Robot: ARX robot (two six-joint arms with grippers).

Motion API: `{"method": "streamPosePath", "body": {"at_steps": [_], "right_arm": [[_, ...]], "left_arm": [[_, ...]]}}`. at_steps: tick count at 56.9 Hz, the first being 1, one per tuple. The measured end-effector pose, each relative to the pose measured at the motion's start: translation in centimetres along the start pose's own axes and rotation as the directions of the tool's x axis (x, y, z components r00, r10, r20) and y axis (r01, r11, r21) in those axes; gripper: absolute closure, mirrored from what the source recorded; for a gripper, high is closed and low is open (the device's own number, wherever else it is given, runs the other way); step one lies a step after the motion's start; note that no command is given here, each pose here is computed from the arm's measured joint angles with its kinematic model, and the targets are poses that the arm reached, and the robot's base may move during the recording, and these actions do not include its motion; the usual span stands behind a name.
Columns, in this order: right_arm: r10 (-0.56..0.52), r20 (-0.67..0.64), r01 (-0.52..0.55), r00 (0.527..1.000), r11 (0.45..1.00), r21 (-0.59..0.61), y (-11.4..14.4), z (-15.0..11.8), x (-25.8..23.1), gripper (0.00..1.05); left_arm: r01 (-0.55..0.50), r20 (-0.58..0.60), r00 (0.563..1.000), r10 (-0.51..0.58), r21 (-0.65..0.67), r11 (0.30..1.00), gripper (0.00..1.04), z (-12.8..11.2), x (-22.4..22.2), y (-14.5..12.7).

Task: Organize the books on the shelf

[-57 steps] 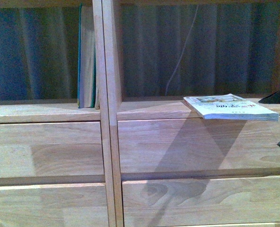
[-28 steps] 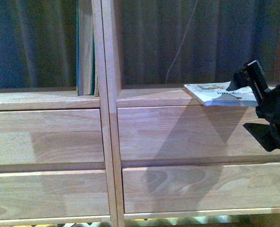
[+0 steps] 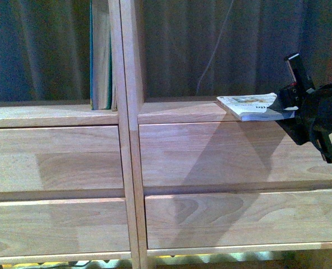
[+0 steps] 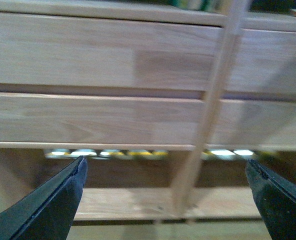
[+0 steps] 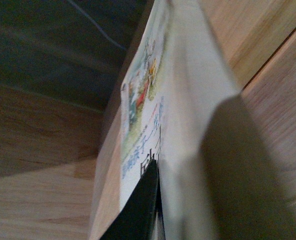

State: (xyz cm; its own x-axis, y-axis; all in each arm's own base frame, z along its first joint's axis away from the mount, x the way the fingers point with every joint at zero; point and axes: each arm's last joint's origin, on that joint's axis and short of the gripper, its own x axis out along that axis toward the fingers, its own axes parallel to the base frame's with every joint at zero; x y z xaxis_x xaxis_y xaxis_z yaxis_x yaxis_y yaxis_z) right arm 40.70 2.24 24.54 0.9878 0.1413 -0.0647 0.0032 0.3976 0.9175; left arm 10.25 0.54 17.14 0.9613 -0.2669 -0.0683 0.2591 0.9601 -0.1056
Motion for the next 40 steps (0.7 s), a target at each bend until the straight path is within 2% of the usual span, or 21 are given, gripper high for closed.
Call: {"method": "streamPosePath", "body": {"at_steps": [3,8,20,30,36,40], "right_arm": [[0.019,-0.011,-0.019,1.000,1.000,0.005,0.2,0.1,-0.5,0.97],[0.039,-0.024,-0.038,0.999,0.999,0.008,0.4,0.2,-1.3,0.98],[0.150,-0.055,-0.151,0.987,0.988,-0.010,2.7,0.7,-3.4,0.98],[0.304,-0.054,-0.307,0.951,0.950,-0.064,6.3,1.6,-5.5,0.98],[0.378,-0.076,-0.384,0.923,0.919,-0.088,7.9,1.8,-6.6,0.98],[0.424,-0.110,-0.434,0.899,0.895,-0.100,8.8,1.6,-7.1,0.98]], "left_arm": [[0.070,0.009,0.998,-0.070,-0.012,0.997,0.07,1.1,0.2,0.5],[0.167,0.081,0.982,-0.169,0.035,0.985,0.07,4.3,0.7,0.9],[0.211,0.200,0.954,-0.225,0.087,0.974,0.07,11.3,4.2,2.2],[0.365,0.177,0.918,-0.356,-0.025,0.930,0.07,14.4,9.6,2.7],[0.457,0.174,0.883,-0.436,-0.113,0.882,0.07,15.5,13.3,2.7],[0.533,0.196,0.843,-0.501,-0.176,0.827,0.07,16.6,15.9,2.7]]}}
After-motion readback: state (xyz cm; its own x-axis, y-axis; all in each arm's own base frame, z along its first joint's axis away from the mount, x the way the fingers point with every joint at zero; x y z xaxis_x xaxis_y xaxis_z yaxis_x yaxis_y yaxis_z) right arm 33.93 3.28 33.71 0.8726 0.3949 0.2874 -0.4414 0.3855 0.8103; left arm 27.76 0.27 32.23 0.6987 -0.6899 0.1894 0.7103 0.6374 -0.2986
